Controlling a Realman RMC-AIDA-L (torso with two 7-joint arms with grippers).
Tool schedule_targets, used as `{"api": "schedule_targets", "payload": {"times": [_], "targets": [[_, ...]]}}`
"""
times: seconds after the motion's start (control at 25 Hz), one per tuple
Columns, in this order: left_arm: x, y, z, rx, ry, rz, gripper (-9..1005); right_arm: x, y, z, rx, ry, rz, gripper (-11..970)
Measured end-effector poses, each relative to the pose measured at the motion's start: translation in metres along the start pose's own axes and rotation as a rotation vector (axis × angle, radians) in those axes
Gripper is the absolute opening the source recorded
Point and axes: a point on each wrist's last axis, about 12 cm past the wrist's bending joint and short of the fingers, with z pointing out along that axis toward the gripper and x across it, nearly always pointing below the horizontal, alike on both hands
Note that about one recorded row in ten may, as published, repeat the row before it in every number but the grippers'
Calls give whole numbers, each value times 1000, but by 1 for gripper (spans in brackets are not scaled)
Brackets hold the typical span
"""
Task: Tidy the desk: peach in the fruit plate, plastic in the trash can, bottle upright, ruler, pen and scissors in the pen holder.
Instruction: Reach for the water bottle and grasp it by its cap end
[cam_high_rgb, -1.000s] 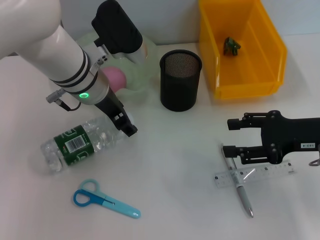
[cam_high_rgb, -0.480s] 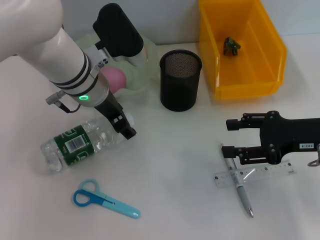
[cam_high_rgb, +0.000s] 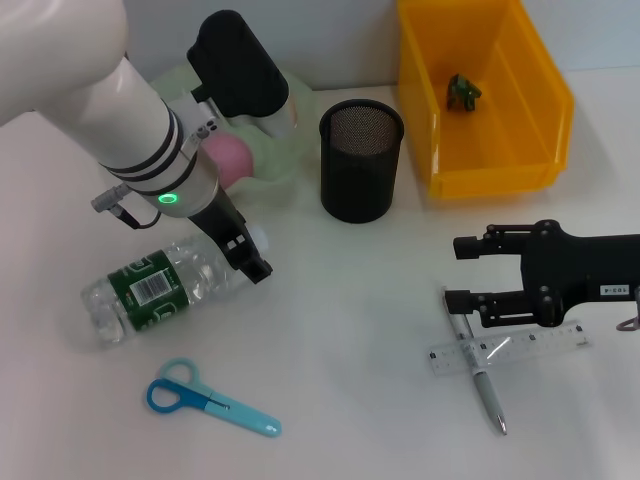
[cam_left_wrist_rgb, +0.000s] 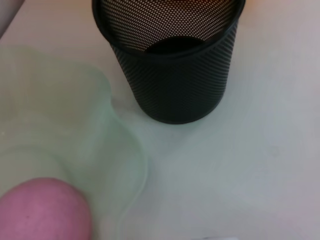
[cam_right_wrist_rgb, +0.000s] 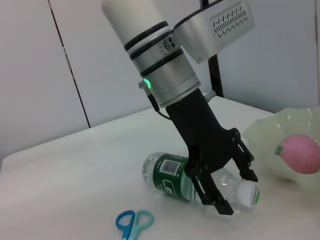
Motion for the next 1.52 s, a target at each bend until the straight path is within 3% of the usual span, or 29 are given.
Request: {"api": "schedule_targets", "payload": {"times": [1.16, 1.52], "targets": [[4, 0, 6, -40, 5, 24, 739, 0, 0, 1, -1, -8, 6, 740], [2, -1, 8, -60, 6, 39, 498, -1, 0, 1, 1, -12, 6, 740]]}}
